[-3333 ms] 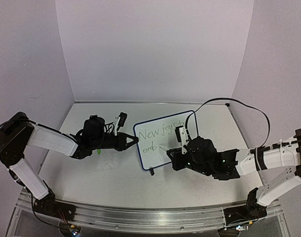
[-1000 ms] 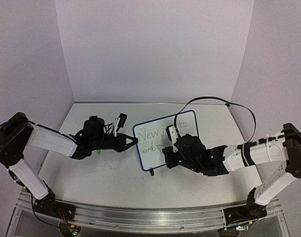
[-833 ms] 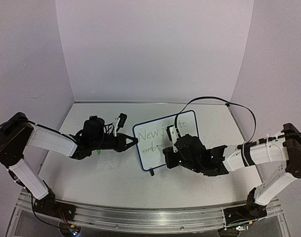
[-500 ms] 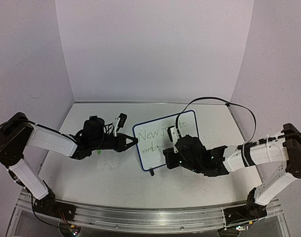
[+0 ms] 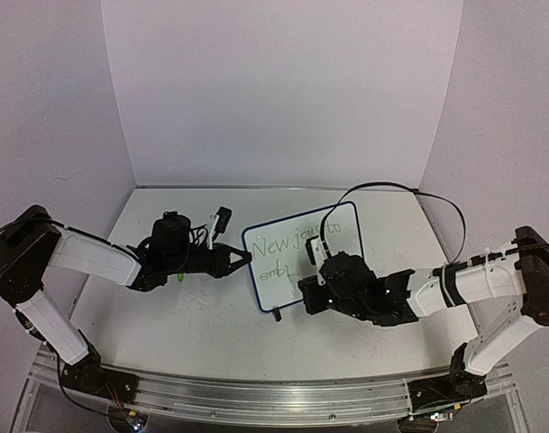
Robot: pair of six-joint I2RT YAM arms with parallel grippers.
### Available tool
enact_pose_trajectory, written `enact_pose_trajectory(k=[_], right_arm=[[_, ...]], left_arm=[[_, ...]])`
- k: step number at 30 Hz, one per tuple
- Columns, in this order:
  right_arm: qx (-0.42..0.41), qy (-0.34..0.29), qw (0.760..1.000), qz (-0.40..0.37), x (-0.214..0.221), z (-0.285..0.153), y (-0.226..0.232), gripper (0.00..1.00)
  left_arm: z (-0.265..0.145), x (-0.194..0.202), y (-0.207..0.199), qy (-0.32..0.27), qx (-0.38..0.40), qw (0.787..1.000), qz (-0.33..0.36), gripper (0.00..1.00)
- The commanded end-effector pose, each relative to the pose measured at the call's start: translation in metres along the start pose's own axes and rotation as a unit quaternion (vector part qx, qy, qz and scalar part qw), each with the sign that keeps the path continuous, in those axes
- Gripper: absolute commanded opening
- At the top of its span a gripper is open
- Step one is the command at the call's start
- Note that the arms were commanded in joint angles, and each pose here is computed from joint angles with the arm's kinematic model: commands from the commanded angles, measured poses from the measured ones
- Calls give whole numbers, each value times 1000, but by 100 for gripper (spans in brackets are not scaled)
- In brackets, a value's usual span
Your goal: Write a sentence on the whiteboard
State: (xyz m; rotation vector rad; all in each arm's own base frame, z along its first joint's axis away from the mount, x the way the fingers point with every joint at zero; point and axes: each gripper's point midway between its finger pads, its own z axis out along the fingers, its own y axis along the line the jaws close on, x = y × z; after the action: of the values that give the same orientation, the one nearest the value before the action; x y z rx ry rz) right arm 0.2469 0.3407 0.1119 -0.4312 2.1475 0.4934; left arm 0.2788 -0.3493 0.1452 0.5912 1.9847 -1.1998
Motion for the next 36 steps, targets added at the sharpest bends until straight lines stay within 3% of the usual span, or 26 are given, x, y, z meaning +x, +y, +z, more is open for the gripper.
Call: enact_pose_trajectory(k=[1, 12, 36], right_arm=[[3, -9, 1000, 8, -4, -4, -1, 0], [24, -47, 999, 12, -27, 2, 0, 0], [56, -68, 996, 24, -39, 0, -14, 0]], left_arm=[[-2, 3, 1, 10, -9, 1000, 4, 0], [-3, 3, 0, 9, -8, 1000, 3, 0], [-2, 2, -1, 10, -6, 1000, 3, 0]])
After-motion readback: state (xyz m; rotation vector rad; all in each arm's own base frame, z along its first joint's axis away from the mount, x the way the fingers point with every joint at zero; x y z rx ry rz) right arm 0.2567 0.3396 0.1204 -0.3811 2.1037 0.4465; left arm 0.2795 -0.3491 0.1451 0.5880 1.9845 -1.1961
